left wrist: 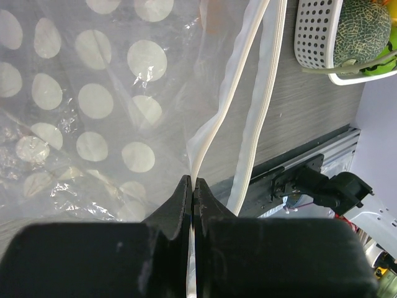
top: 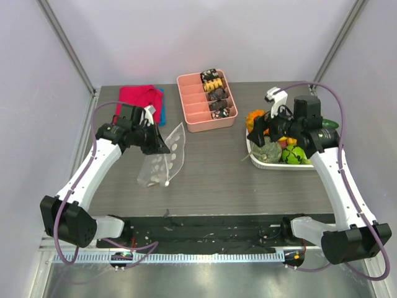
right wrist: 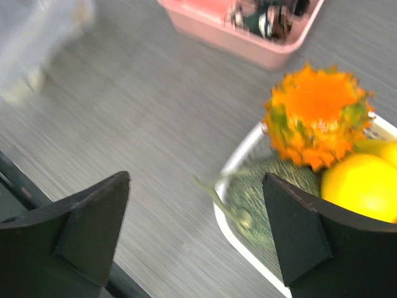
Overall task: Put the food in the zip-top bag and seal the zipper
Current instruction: Pick up the fake fruit from the bin.
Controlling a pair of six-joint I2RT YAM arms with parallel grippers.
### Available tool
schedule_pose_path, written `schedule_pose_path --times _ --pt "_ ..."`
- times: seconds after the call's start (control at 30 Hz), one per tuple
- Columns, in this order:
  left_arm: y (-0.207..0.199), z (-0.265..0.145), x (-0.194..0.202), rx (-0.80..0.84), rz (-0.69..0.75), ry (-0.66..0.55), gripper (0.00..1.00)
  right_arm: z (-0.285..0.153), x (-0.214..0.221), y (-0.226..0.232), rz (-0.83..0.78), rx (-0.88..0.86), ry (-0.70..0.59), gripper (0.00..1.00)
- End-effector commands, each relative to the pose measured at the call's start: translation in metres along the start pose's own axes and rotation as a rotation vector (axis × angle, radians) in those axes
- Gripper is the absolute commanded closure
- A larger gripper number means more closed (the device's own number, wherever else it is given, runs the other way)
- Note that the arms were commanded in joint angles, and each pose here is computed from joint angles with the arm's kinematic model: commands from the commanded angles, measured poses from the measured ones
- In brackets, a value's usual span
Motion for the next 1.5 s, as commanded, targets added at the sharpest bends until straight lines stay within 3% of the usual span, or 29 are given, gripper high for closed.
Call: schedule_pose_path --times 0.0,0.1,0.23,0.47,1.0,1.17,1.4,1.43,1.47 --pt "-0.009 -0.006 -0.006 0.045 0.021 -0.045 1.0 -0.016 0.065 -0.008 -0.285 -0.042 0.267 0.12" --pt "-0.01 -0.005 -0.006 0.05 0.022 -0.049 1.0 -0.013 0.09 -0.013 -0.41 -0.073 0.313 0.27" --pt "-0.01 -0.005 -0.004 0.049 0.026 -0.046 1.0 -0.004 0.109 -0.017 -0.475 -0.099 0.332 0.39" --pt "-0.008 -0.003 -0.004 0.044 0.025 -0.043 1.0 0.018 0.135 -0.029 -0.531 -0.115 0.368 0.44" --pt "-0.004 0.001 0.002 0.04 0.022 -0.029 1.0 0.043 0.136 -0.051 -0.591 -0.033 0.326 0.53" --pt "-0.004 0.002 0.002 0.042 0.022 -0.028 1.0 0.047 0.141 -0.05 -0.585 -0.043 0.329 0.66" --pt "-0.004 0.001 0.002 0.042 0.025 -0.028 1.0 0.05 0.145 -0.042 -0.587 -0.083 0.317 0.65" --pt "-0.004 0.001 0.002 0.041 0.022 -0.029 1.0 0.051 0.148 -0.043 -0.581 -0.084 0.326 0.67" --pt "-0.003 0.001 0.002 0.039 0.023 -0.028 1.0 0.052 0.146 -0.043 -0.58 -0.082 0.324 0.77"
Point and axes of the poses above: each gripper's point midway between its finger pads, its own z axis out along the fingers, its own y axis along the line the jaws close on, x = y × z, the point moved 1 cm from there along -z, back along the fingers
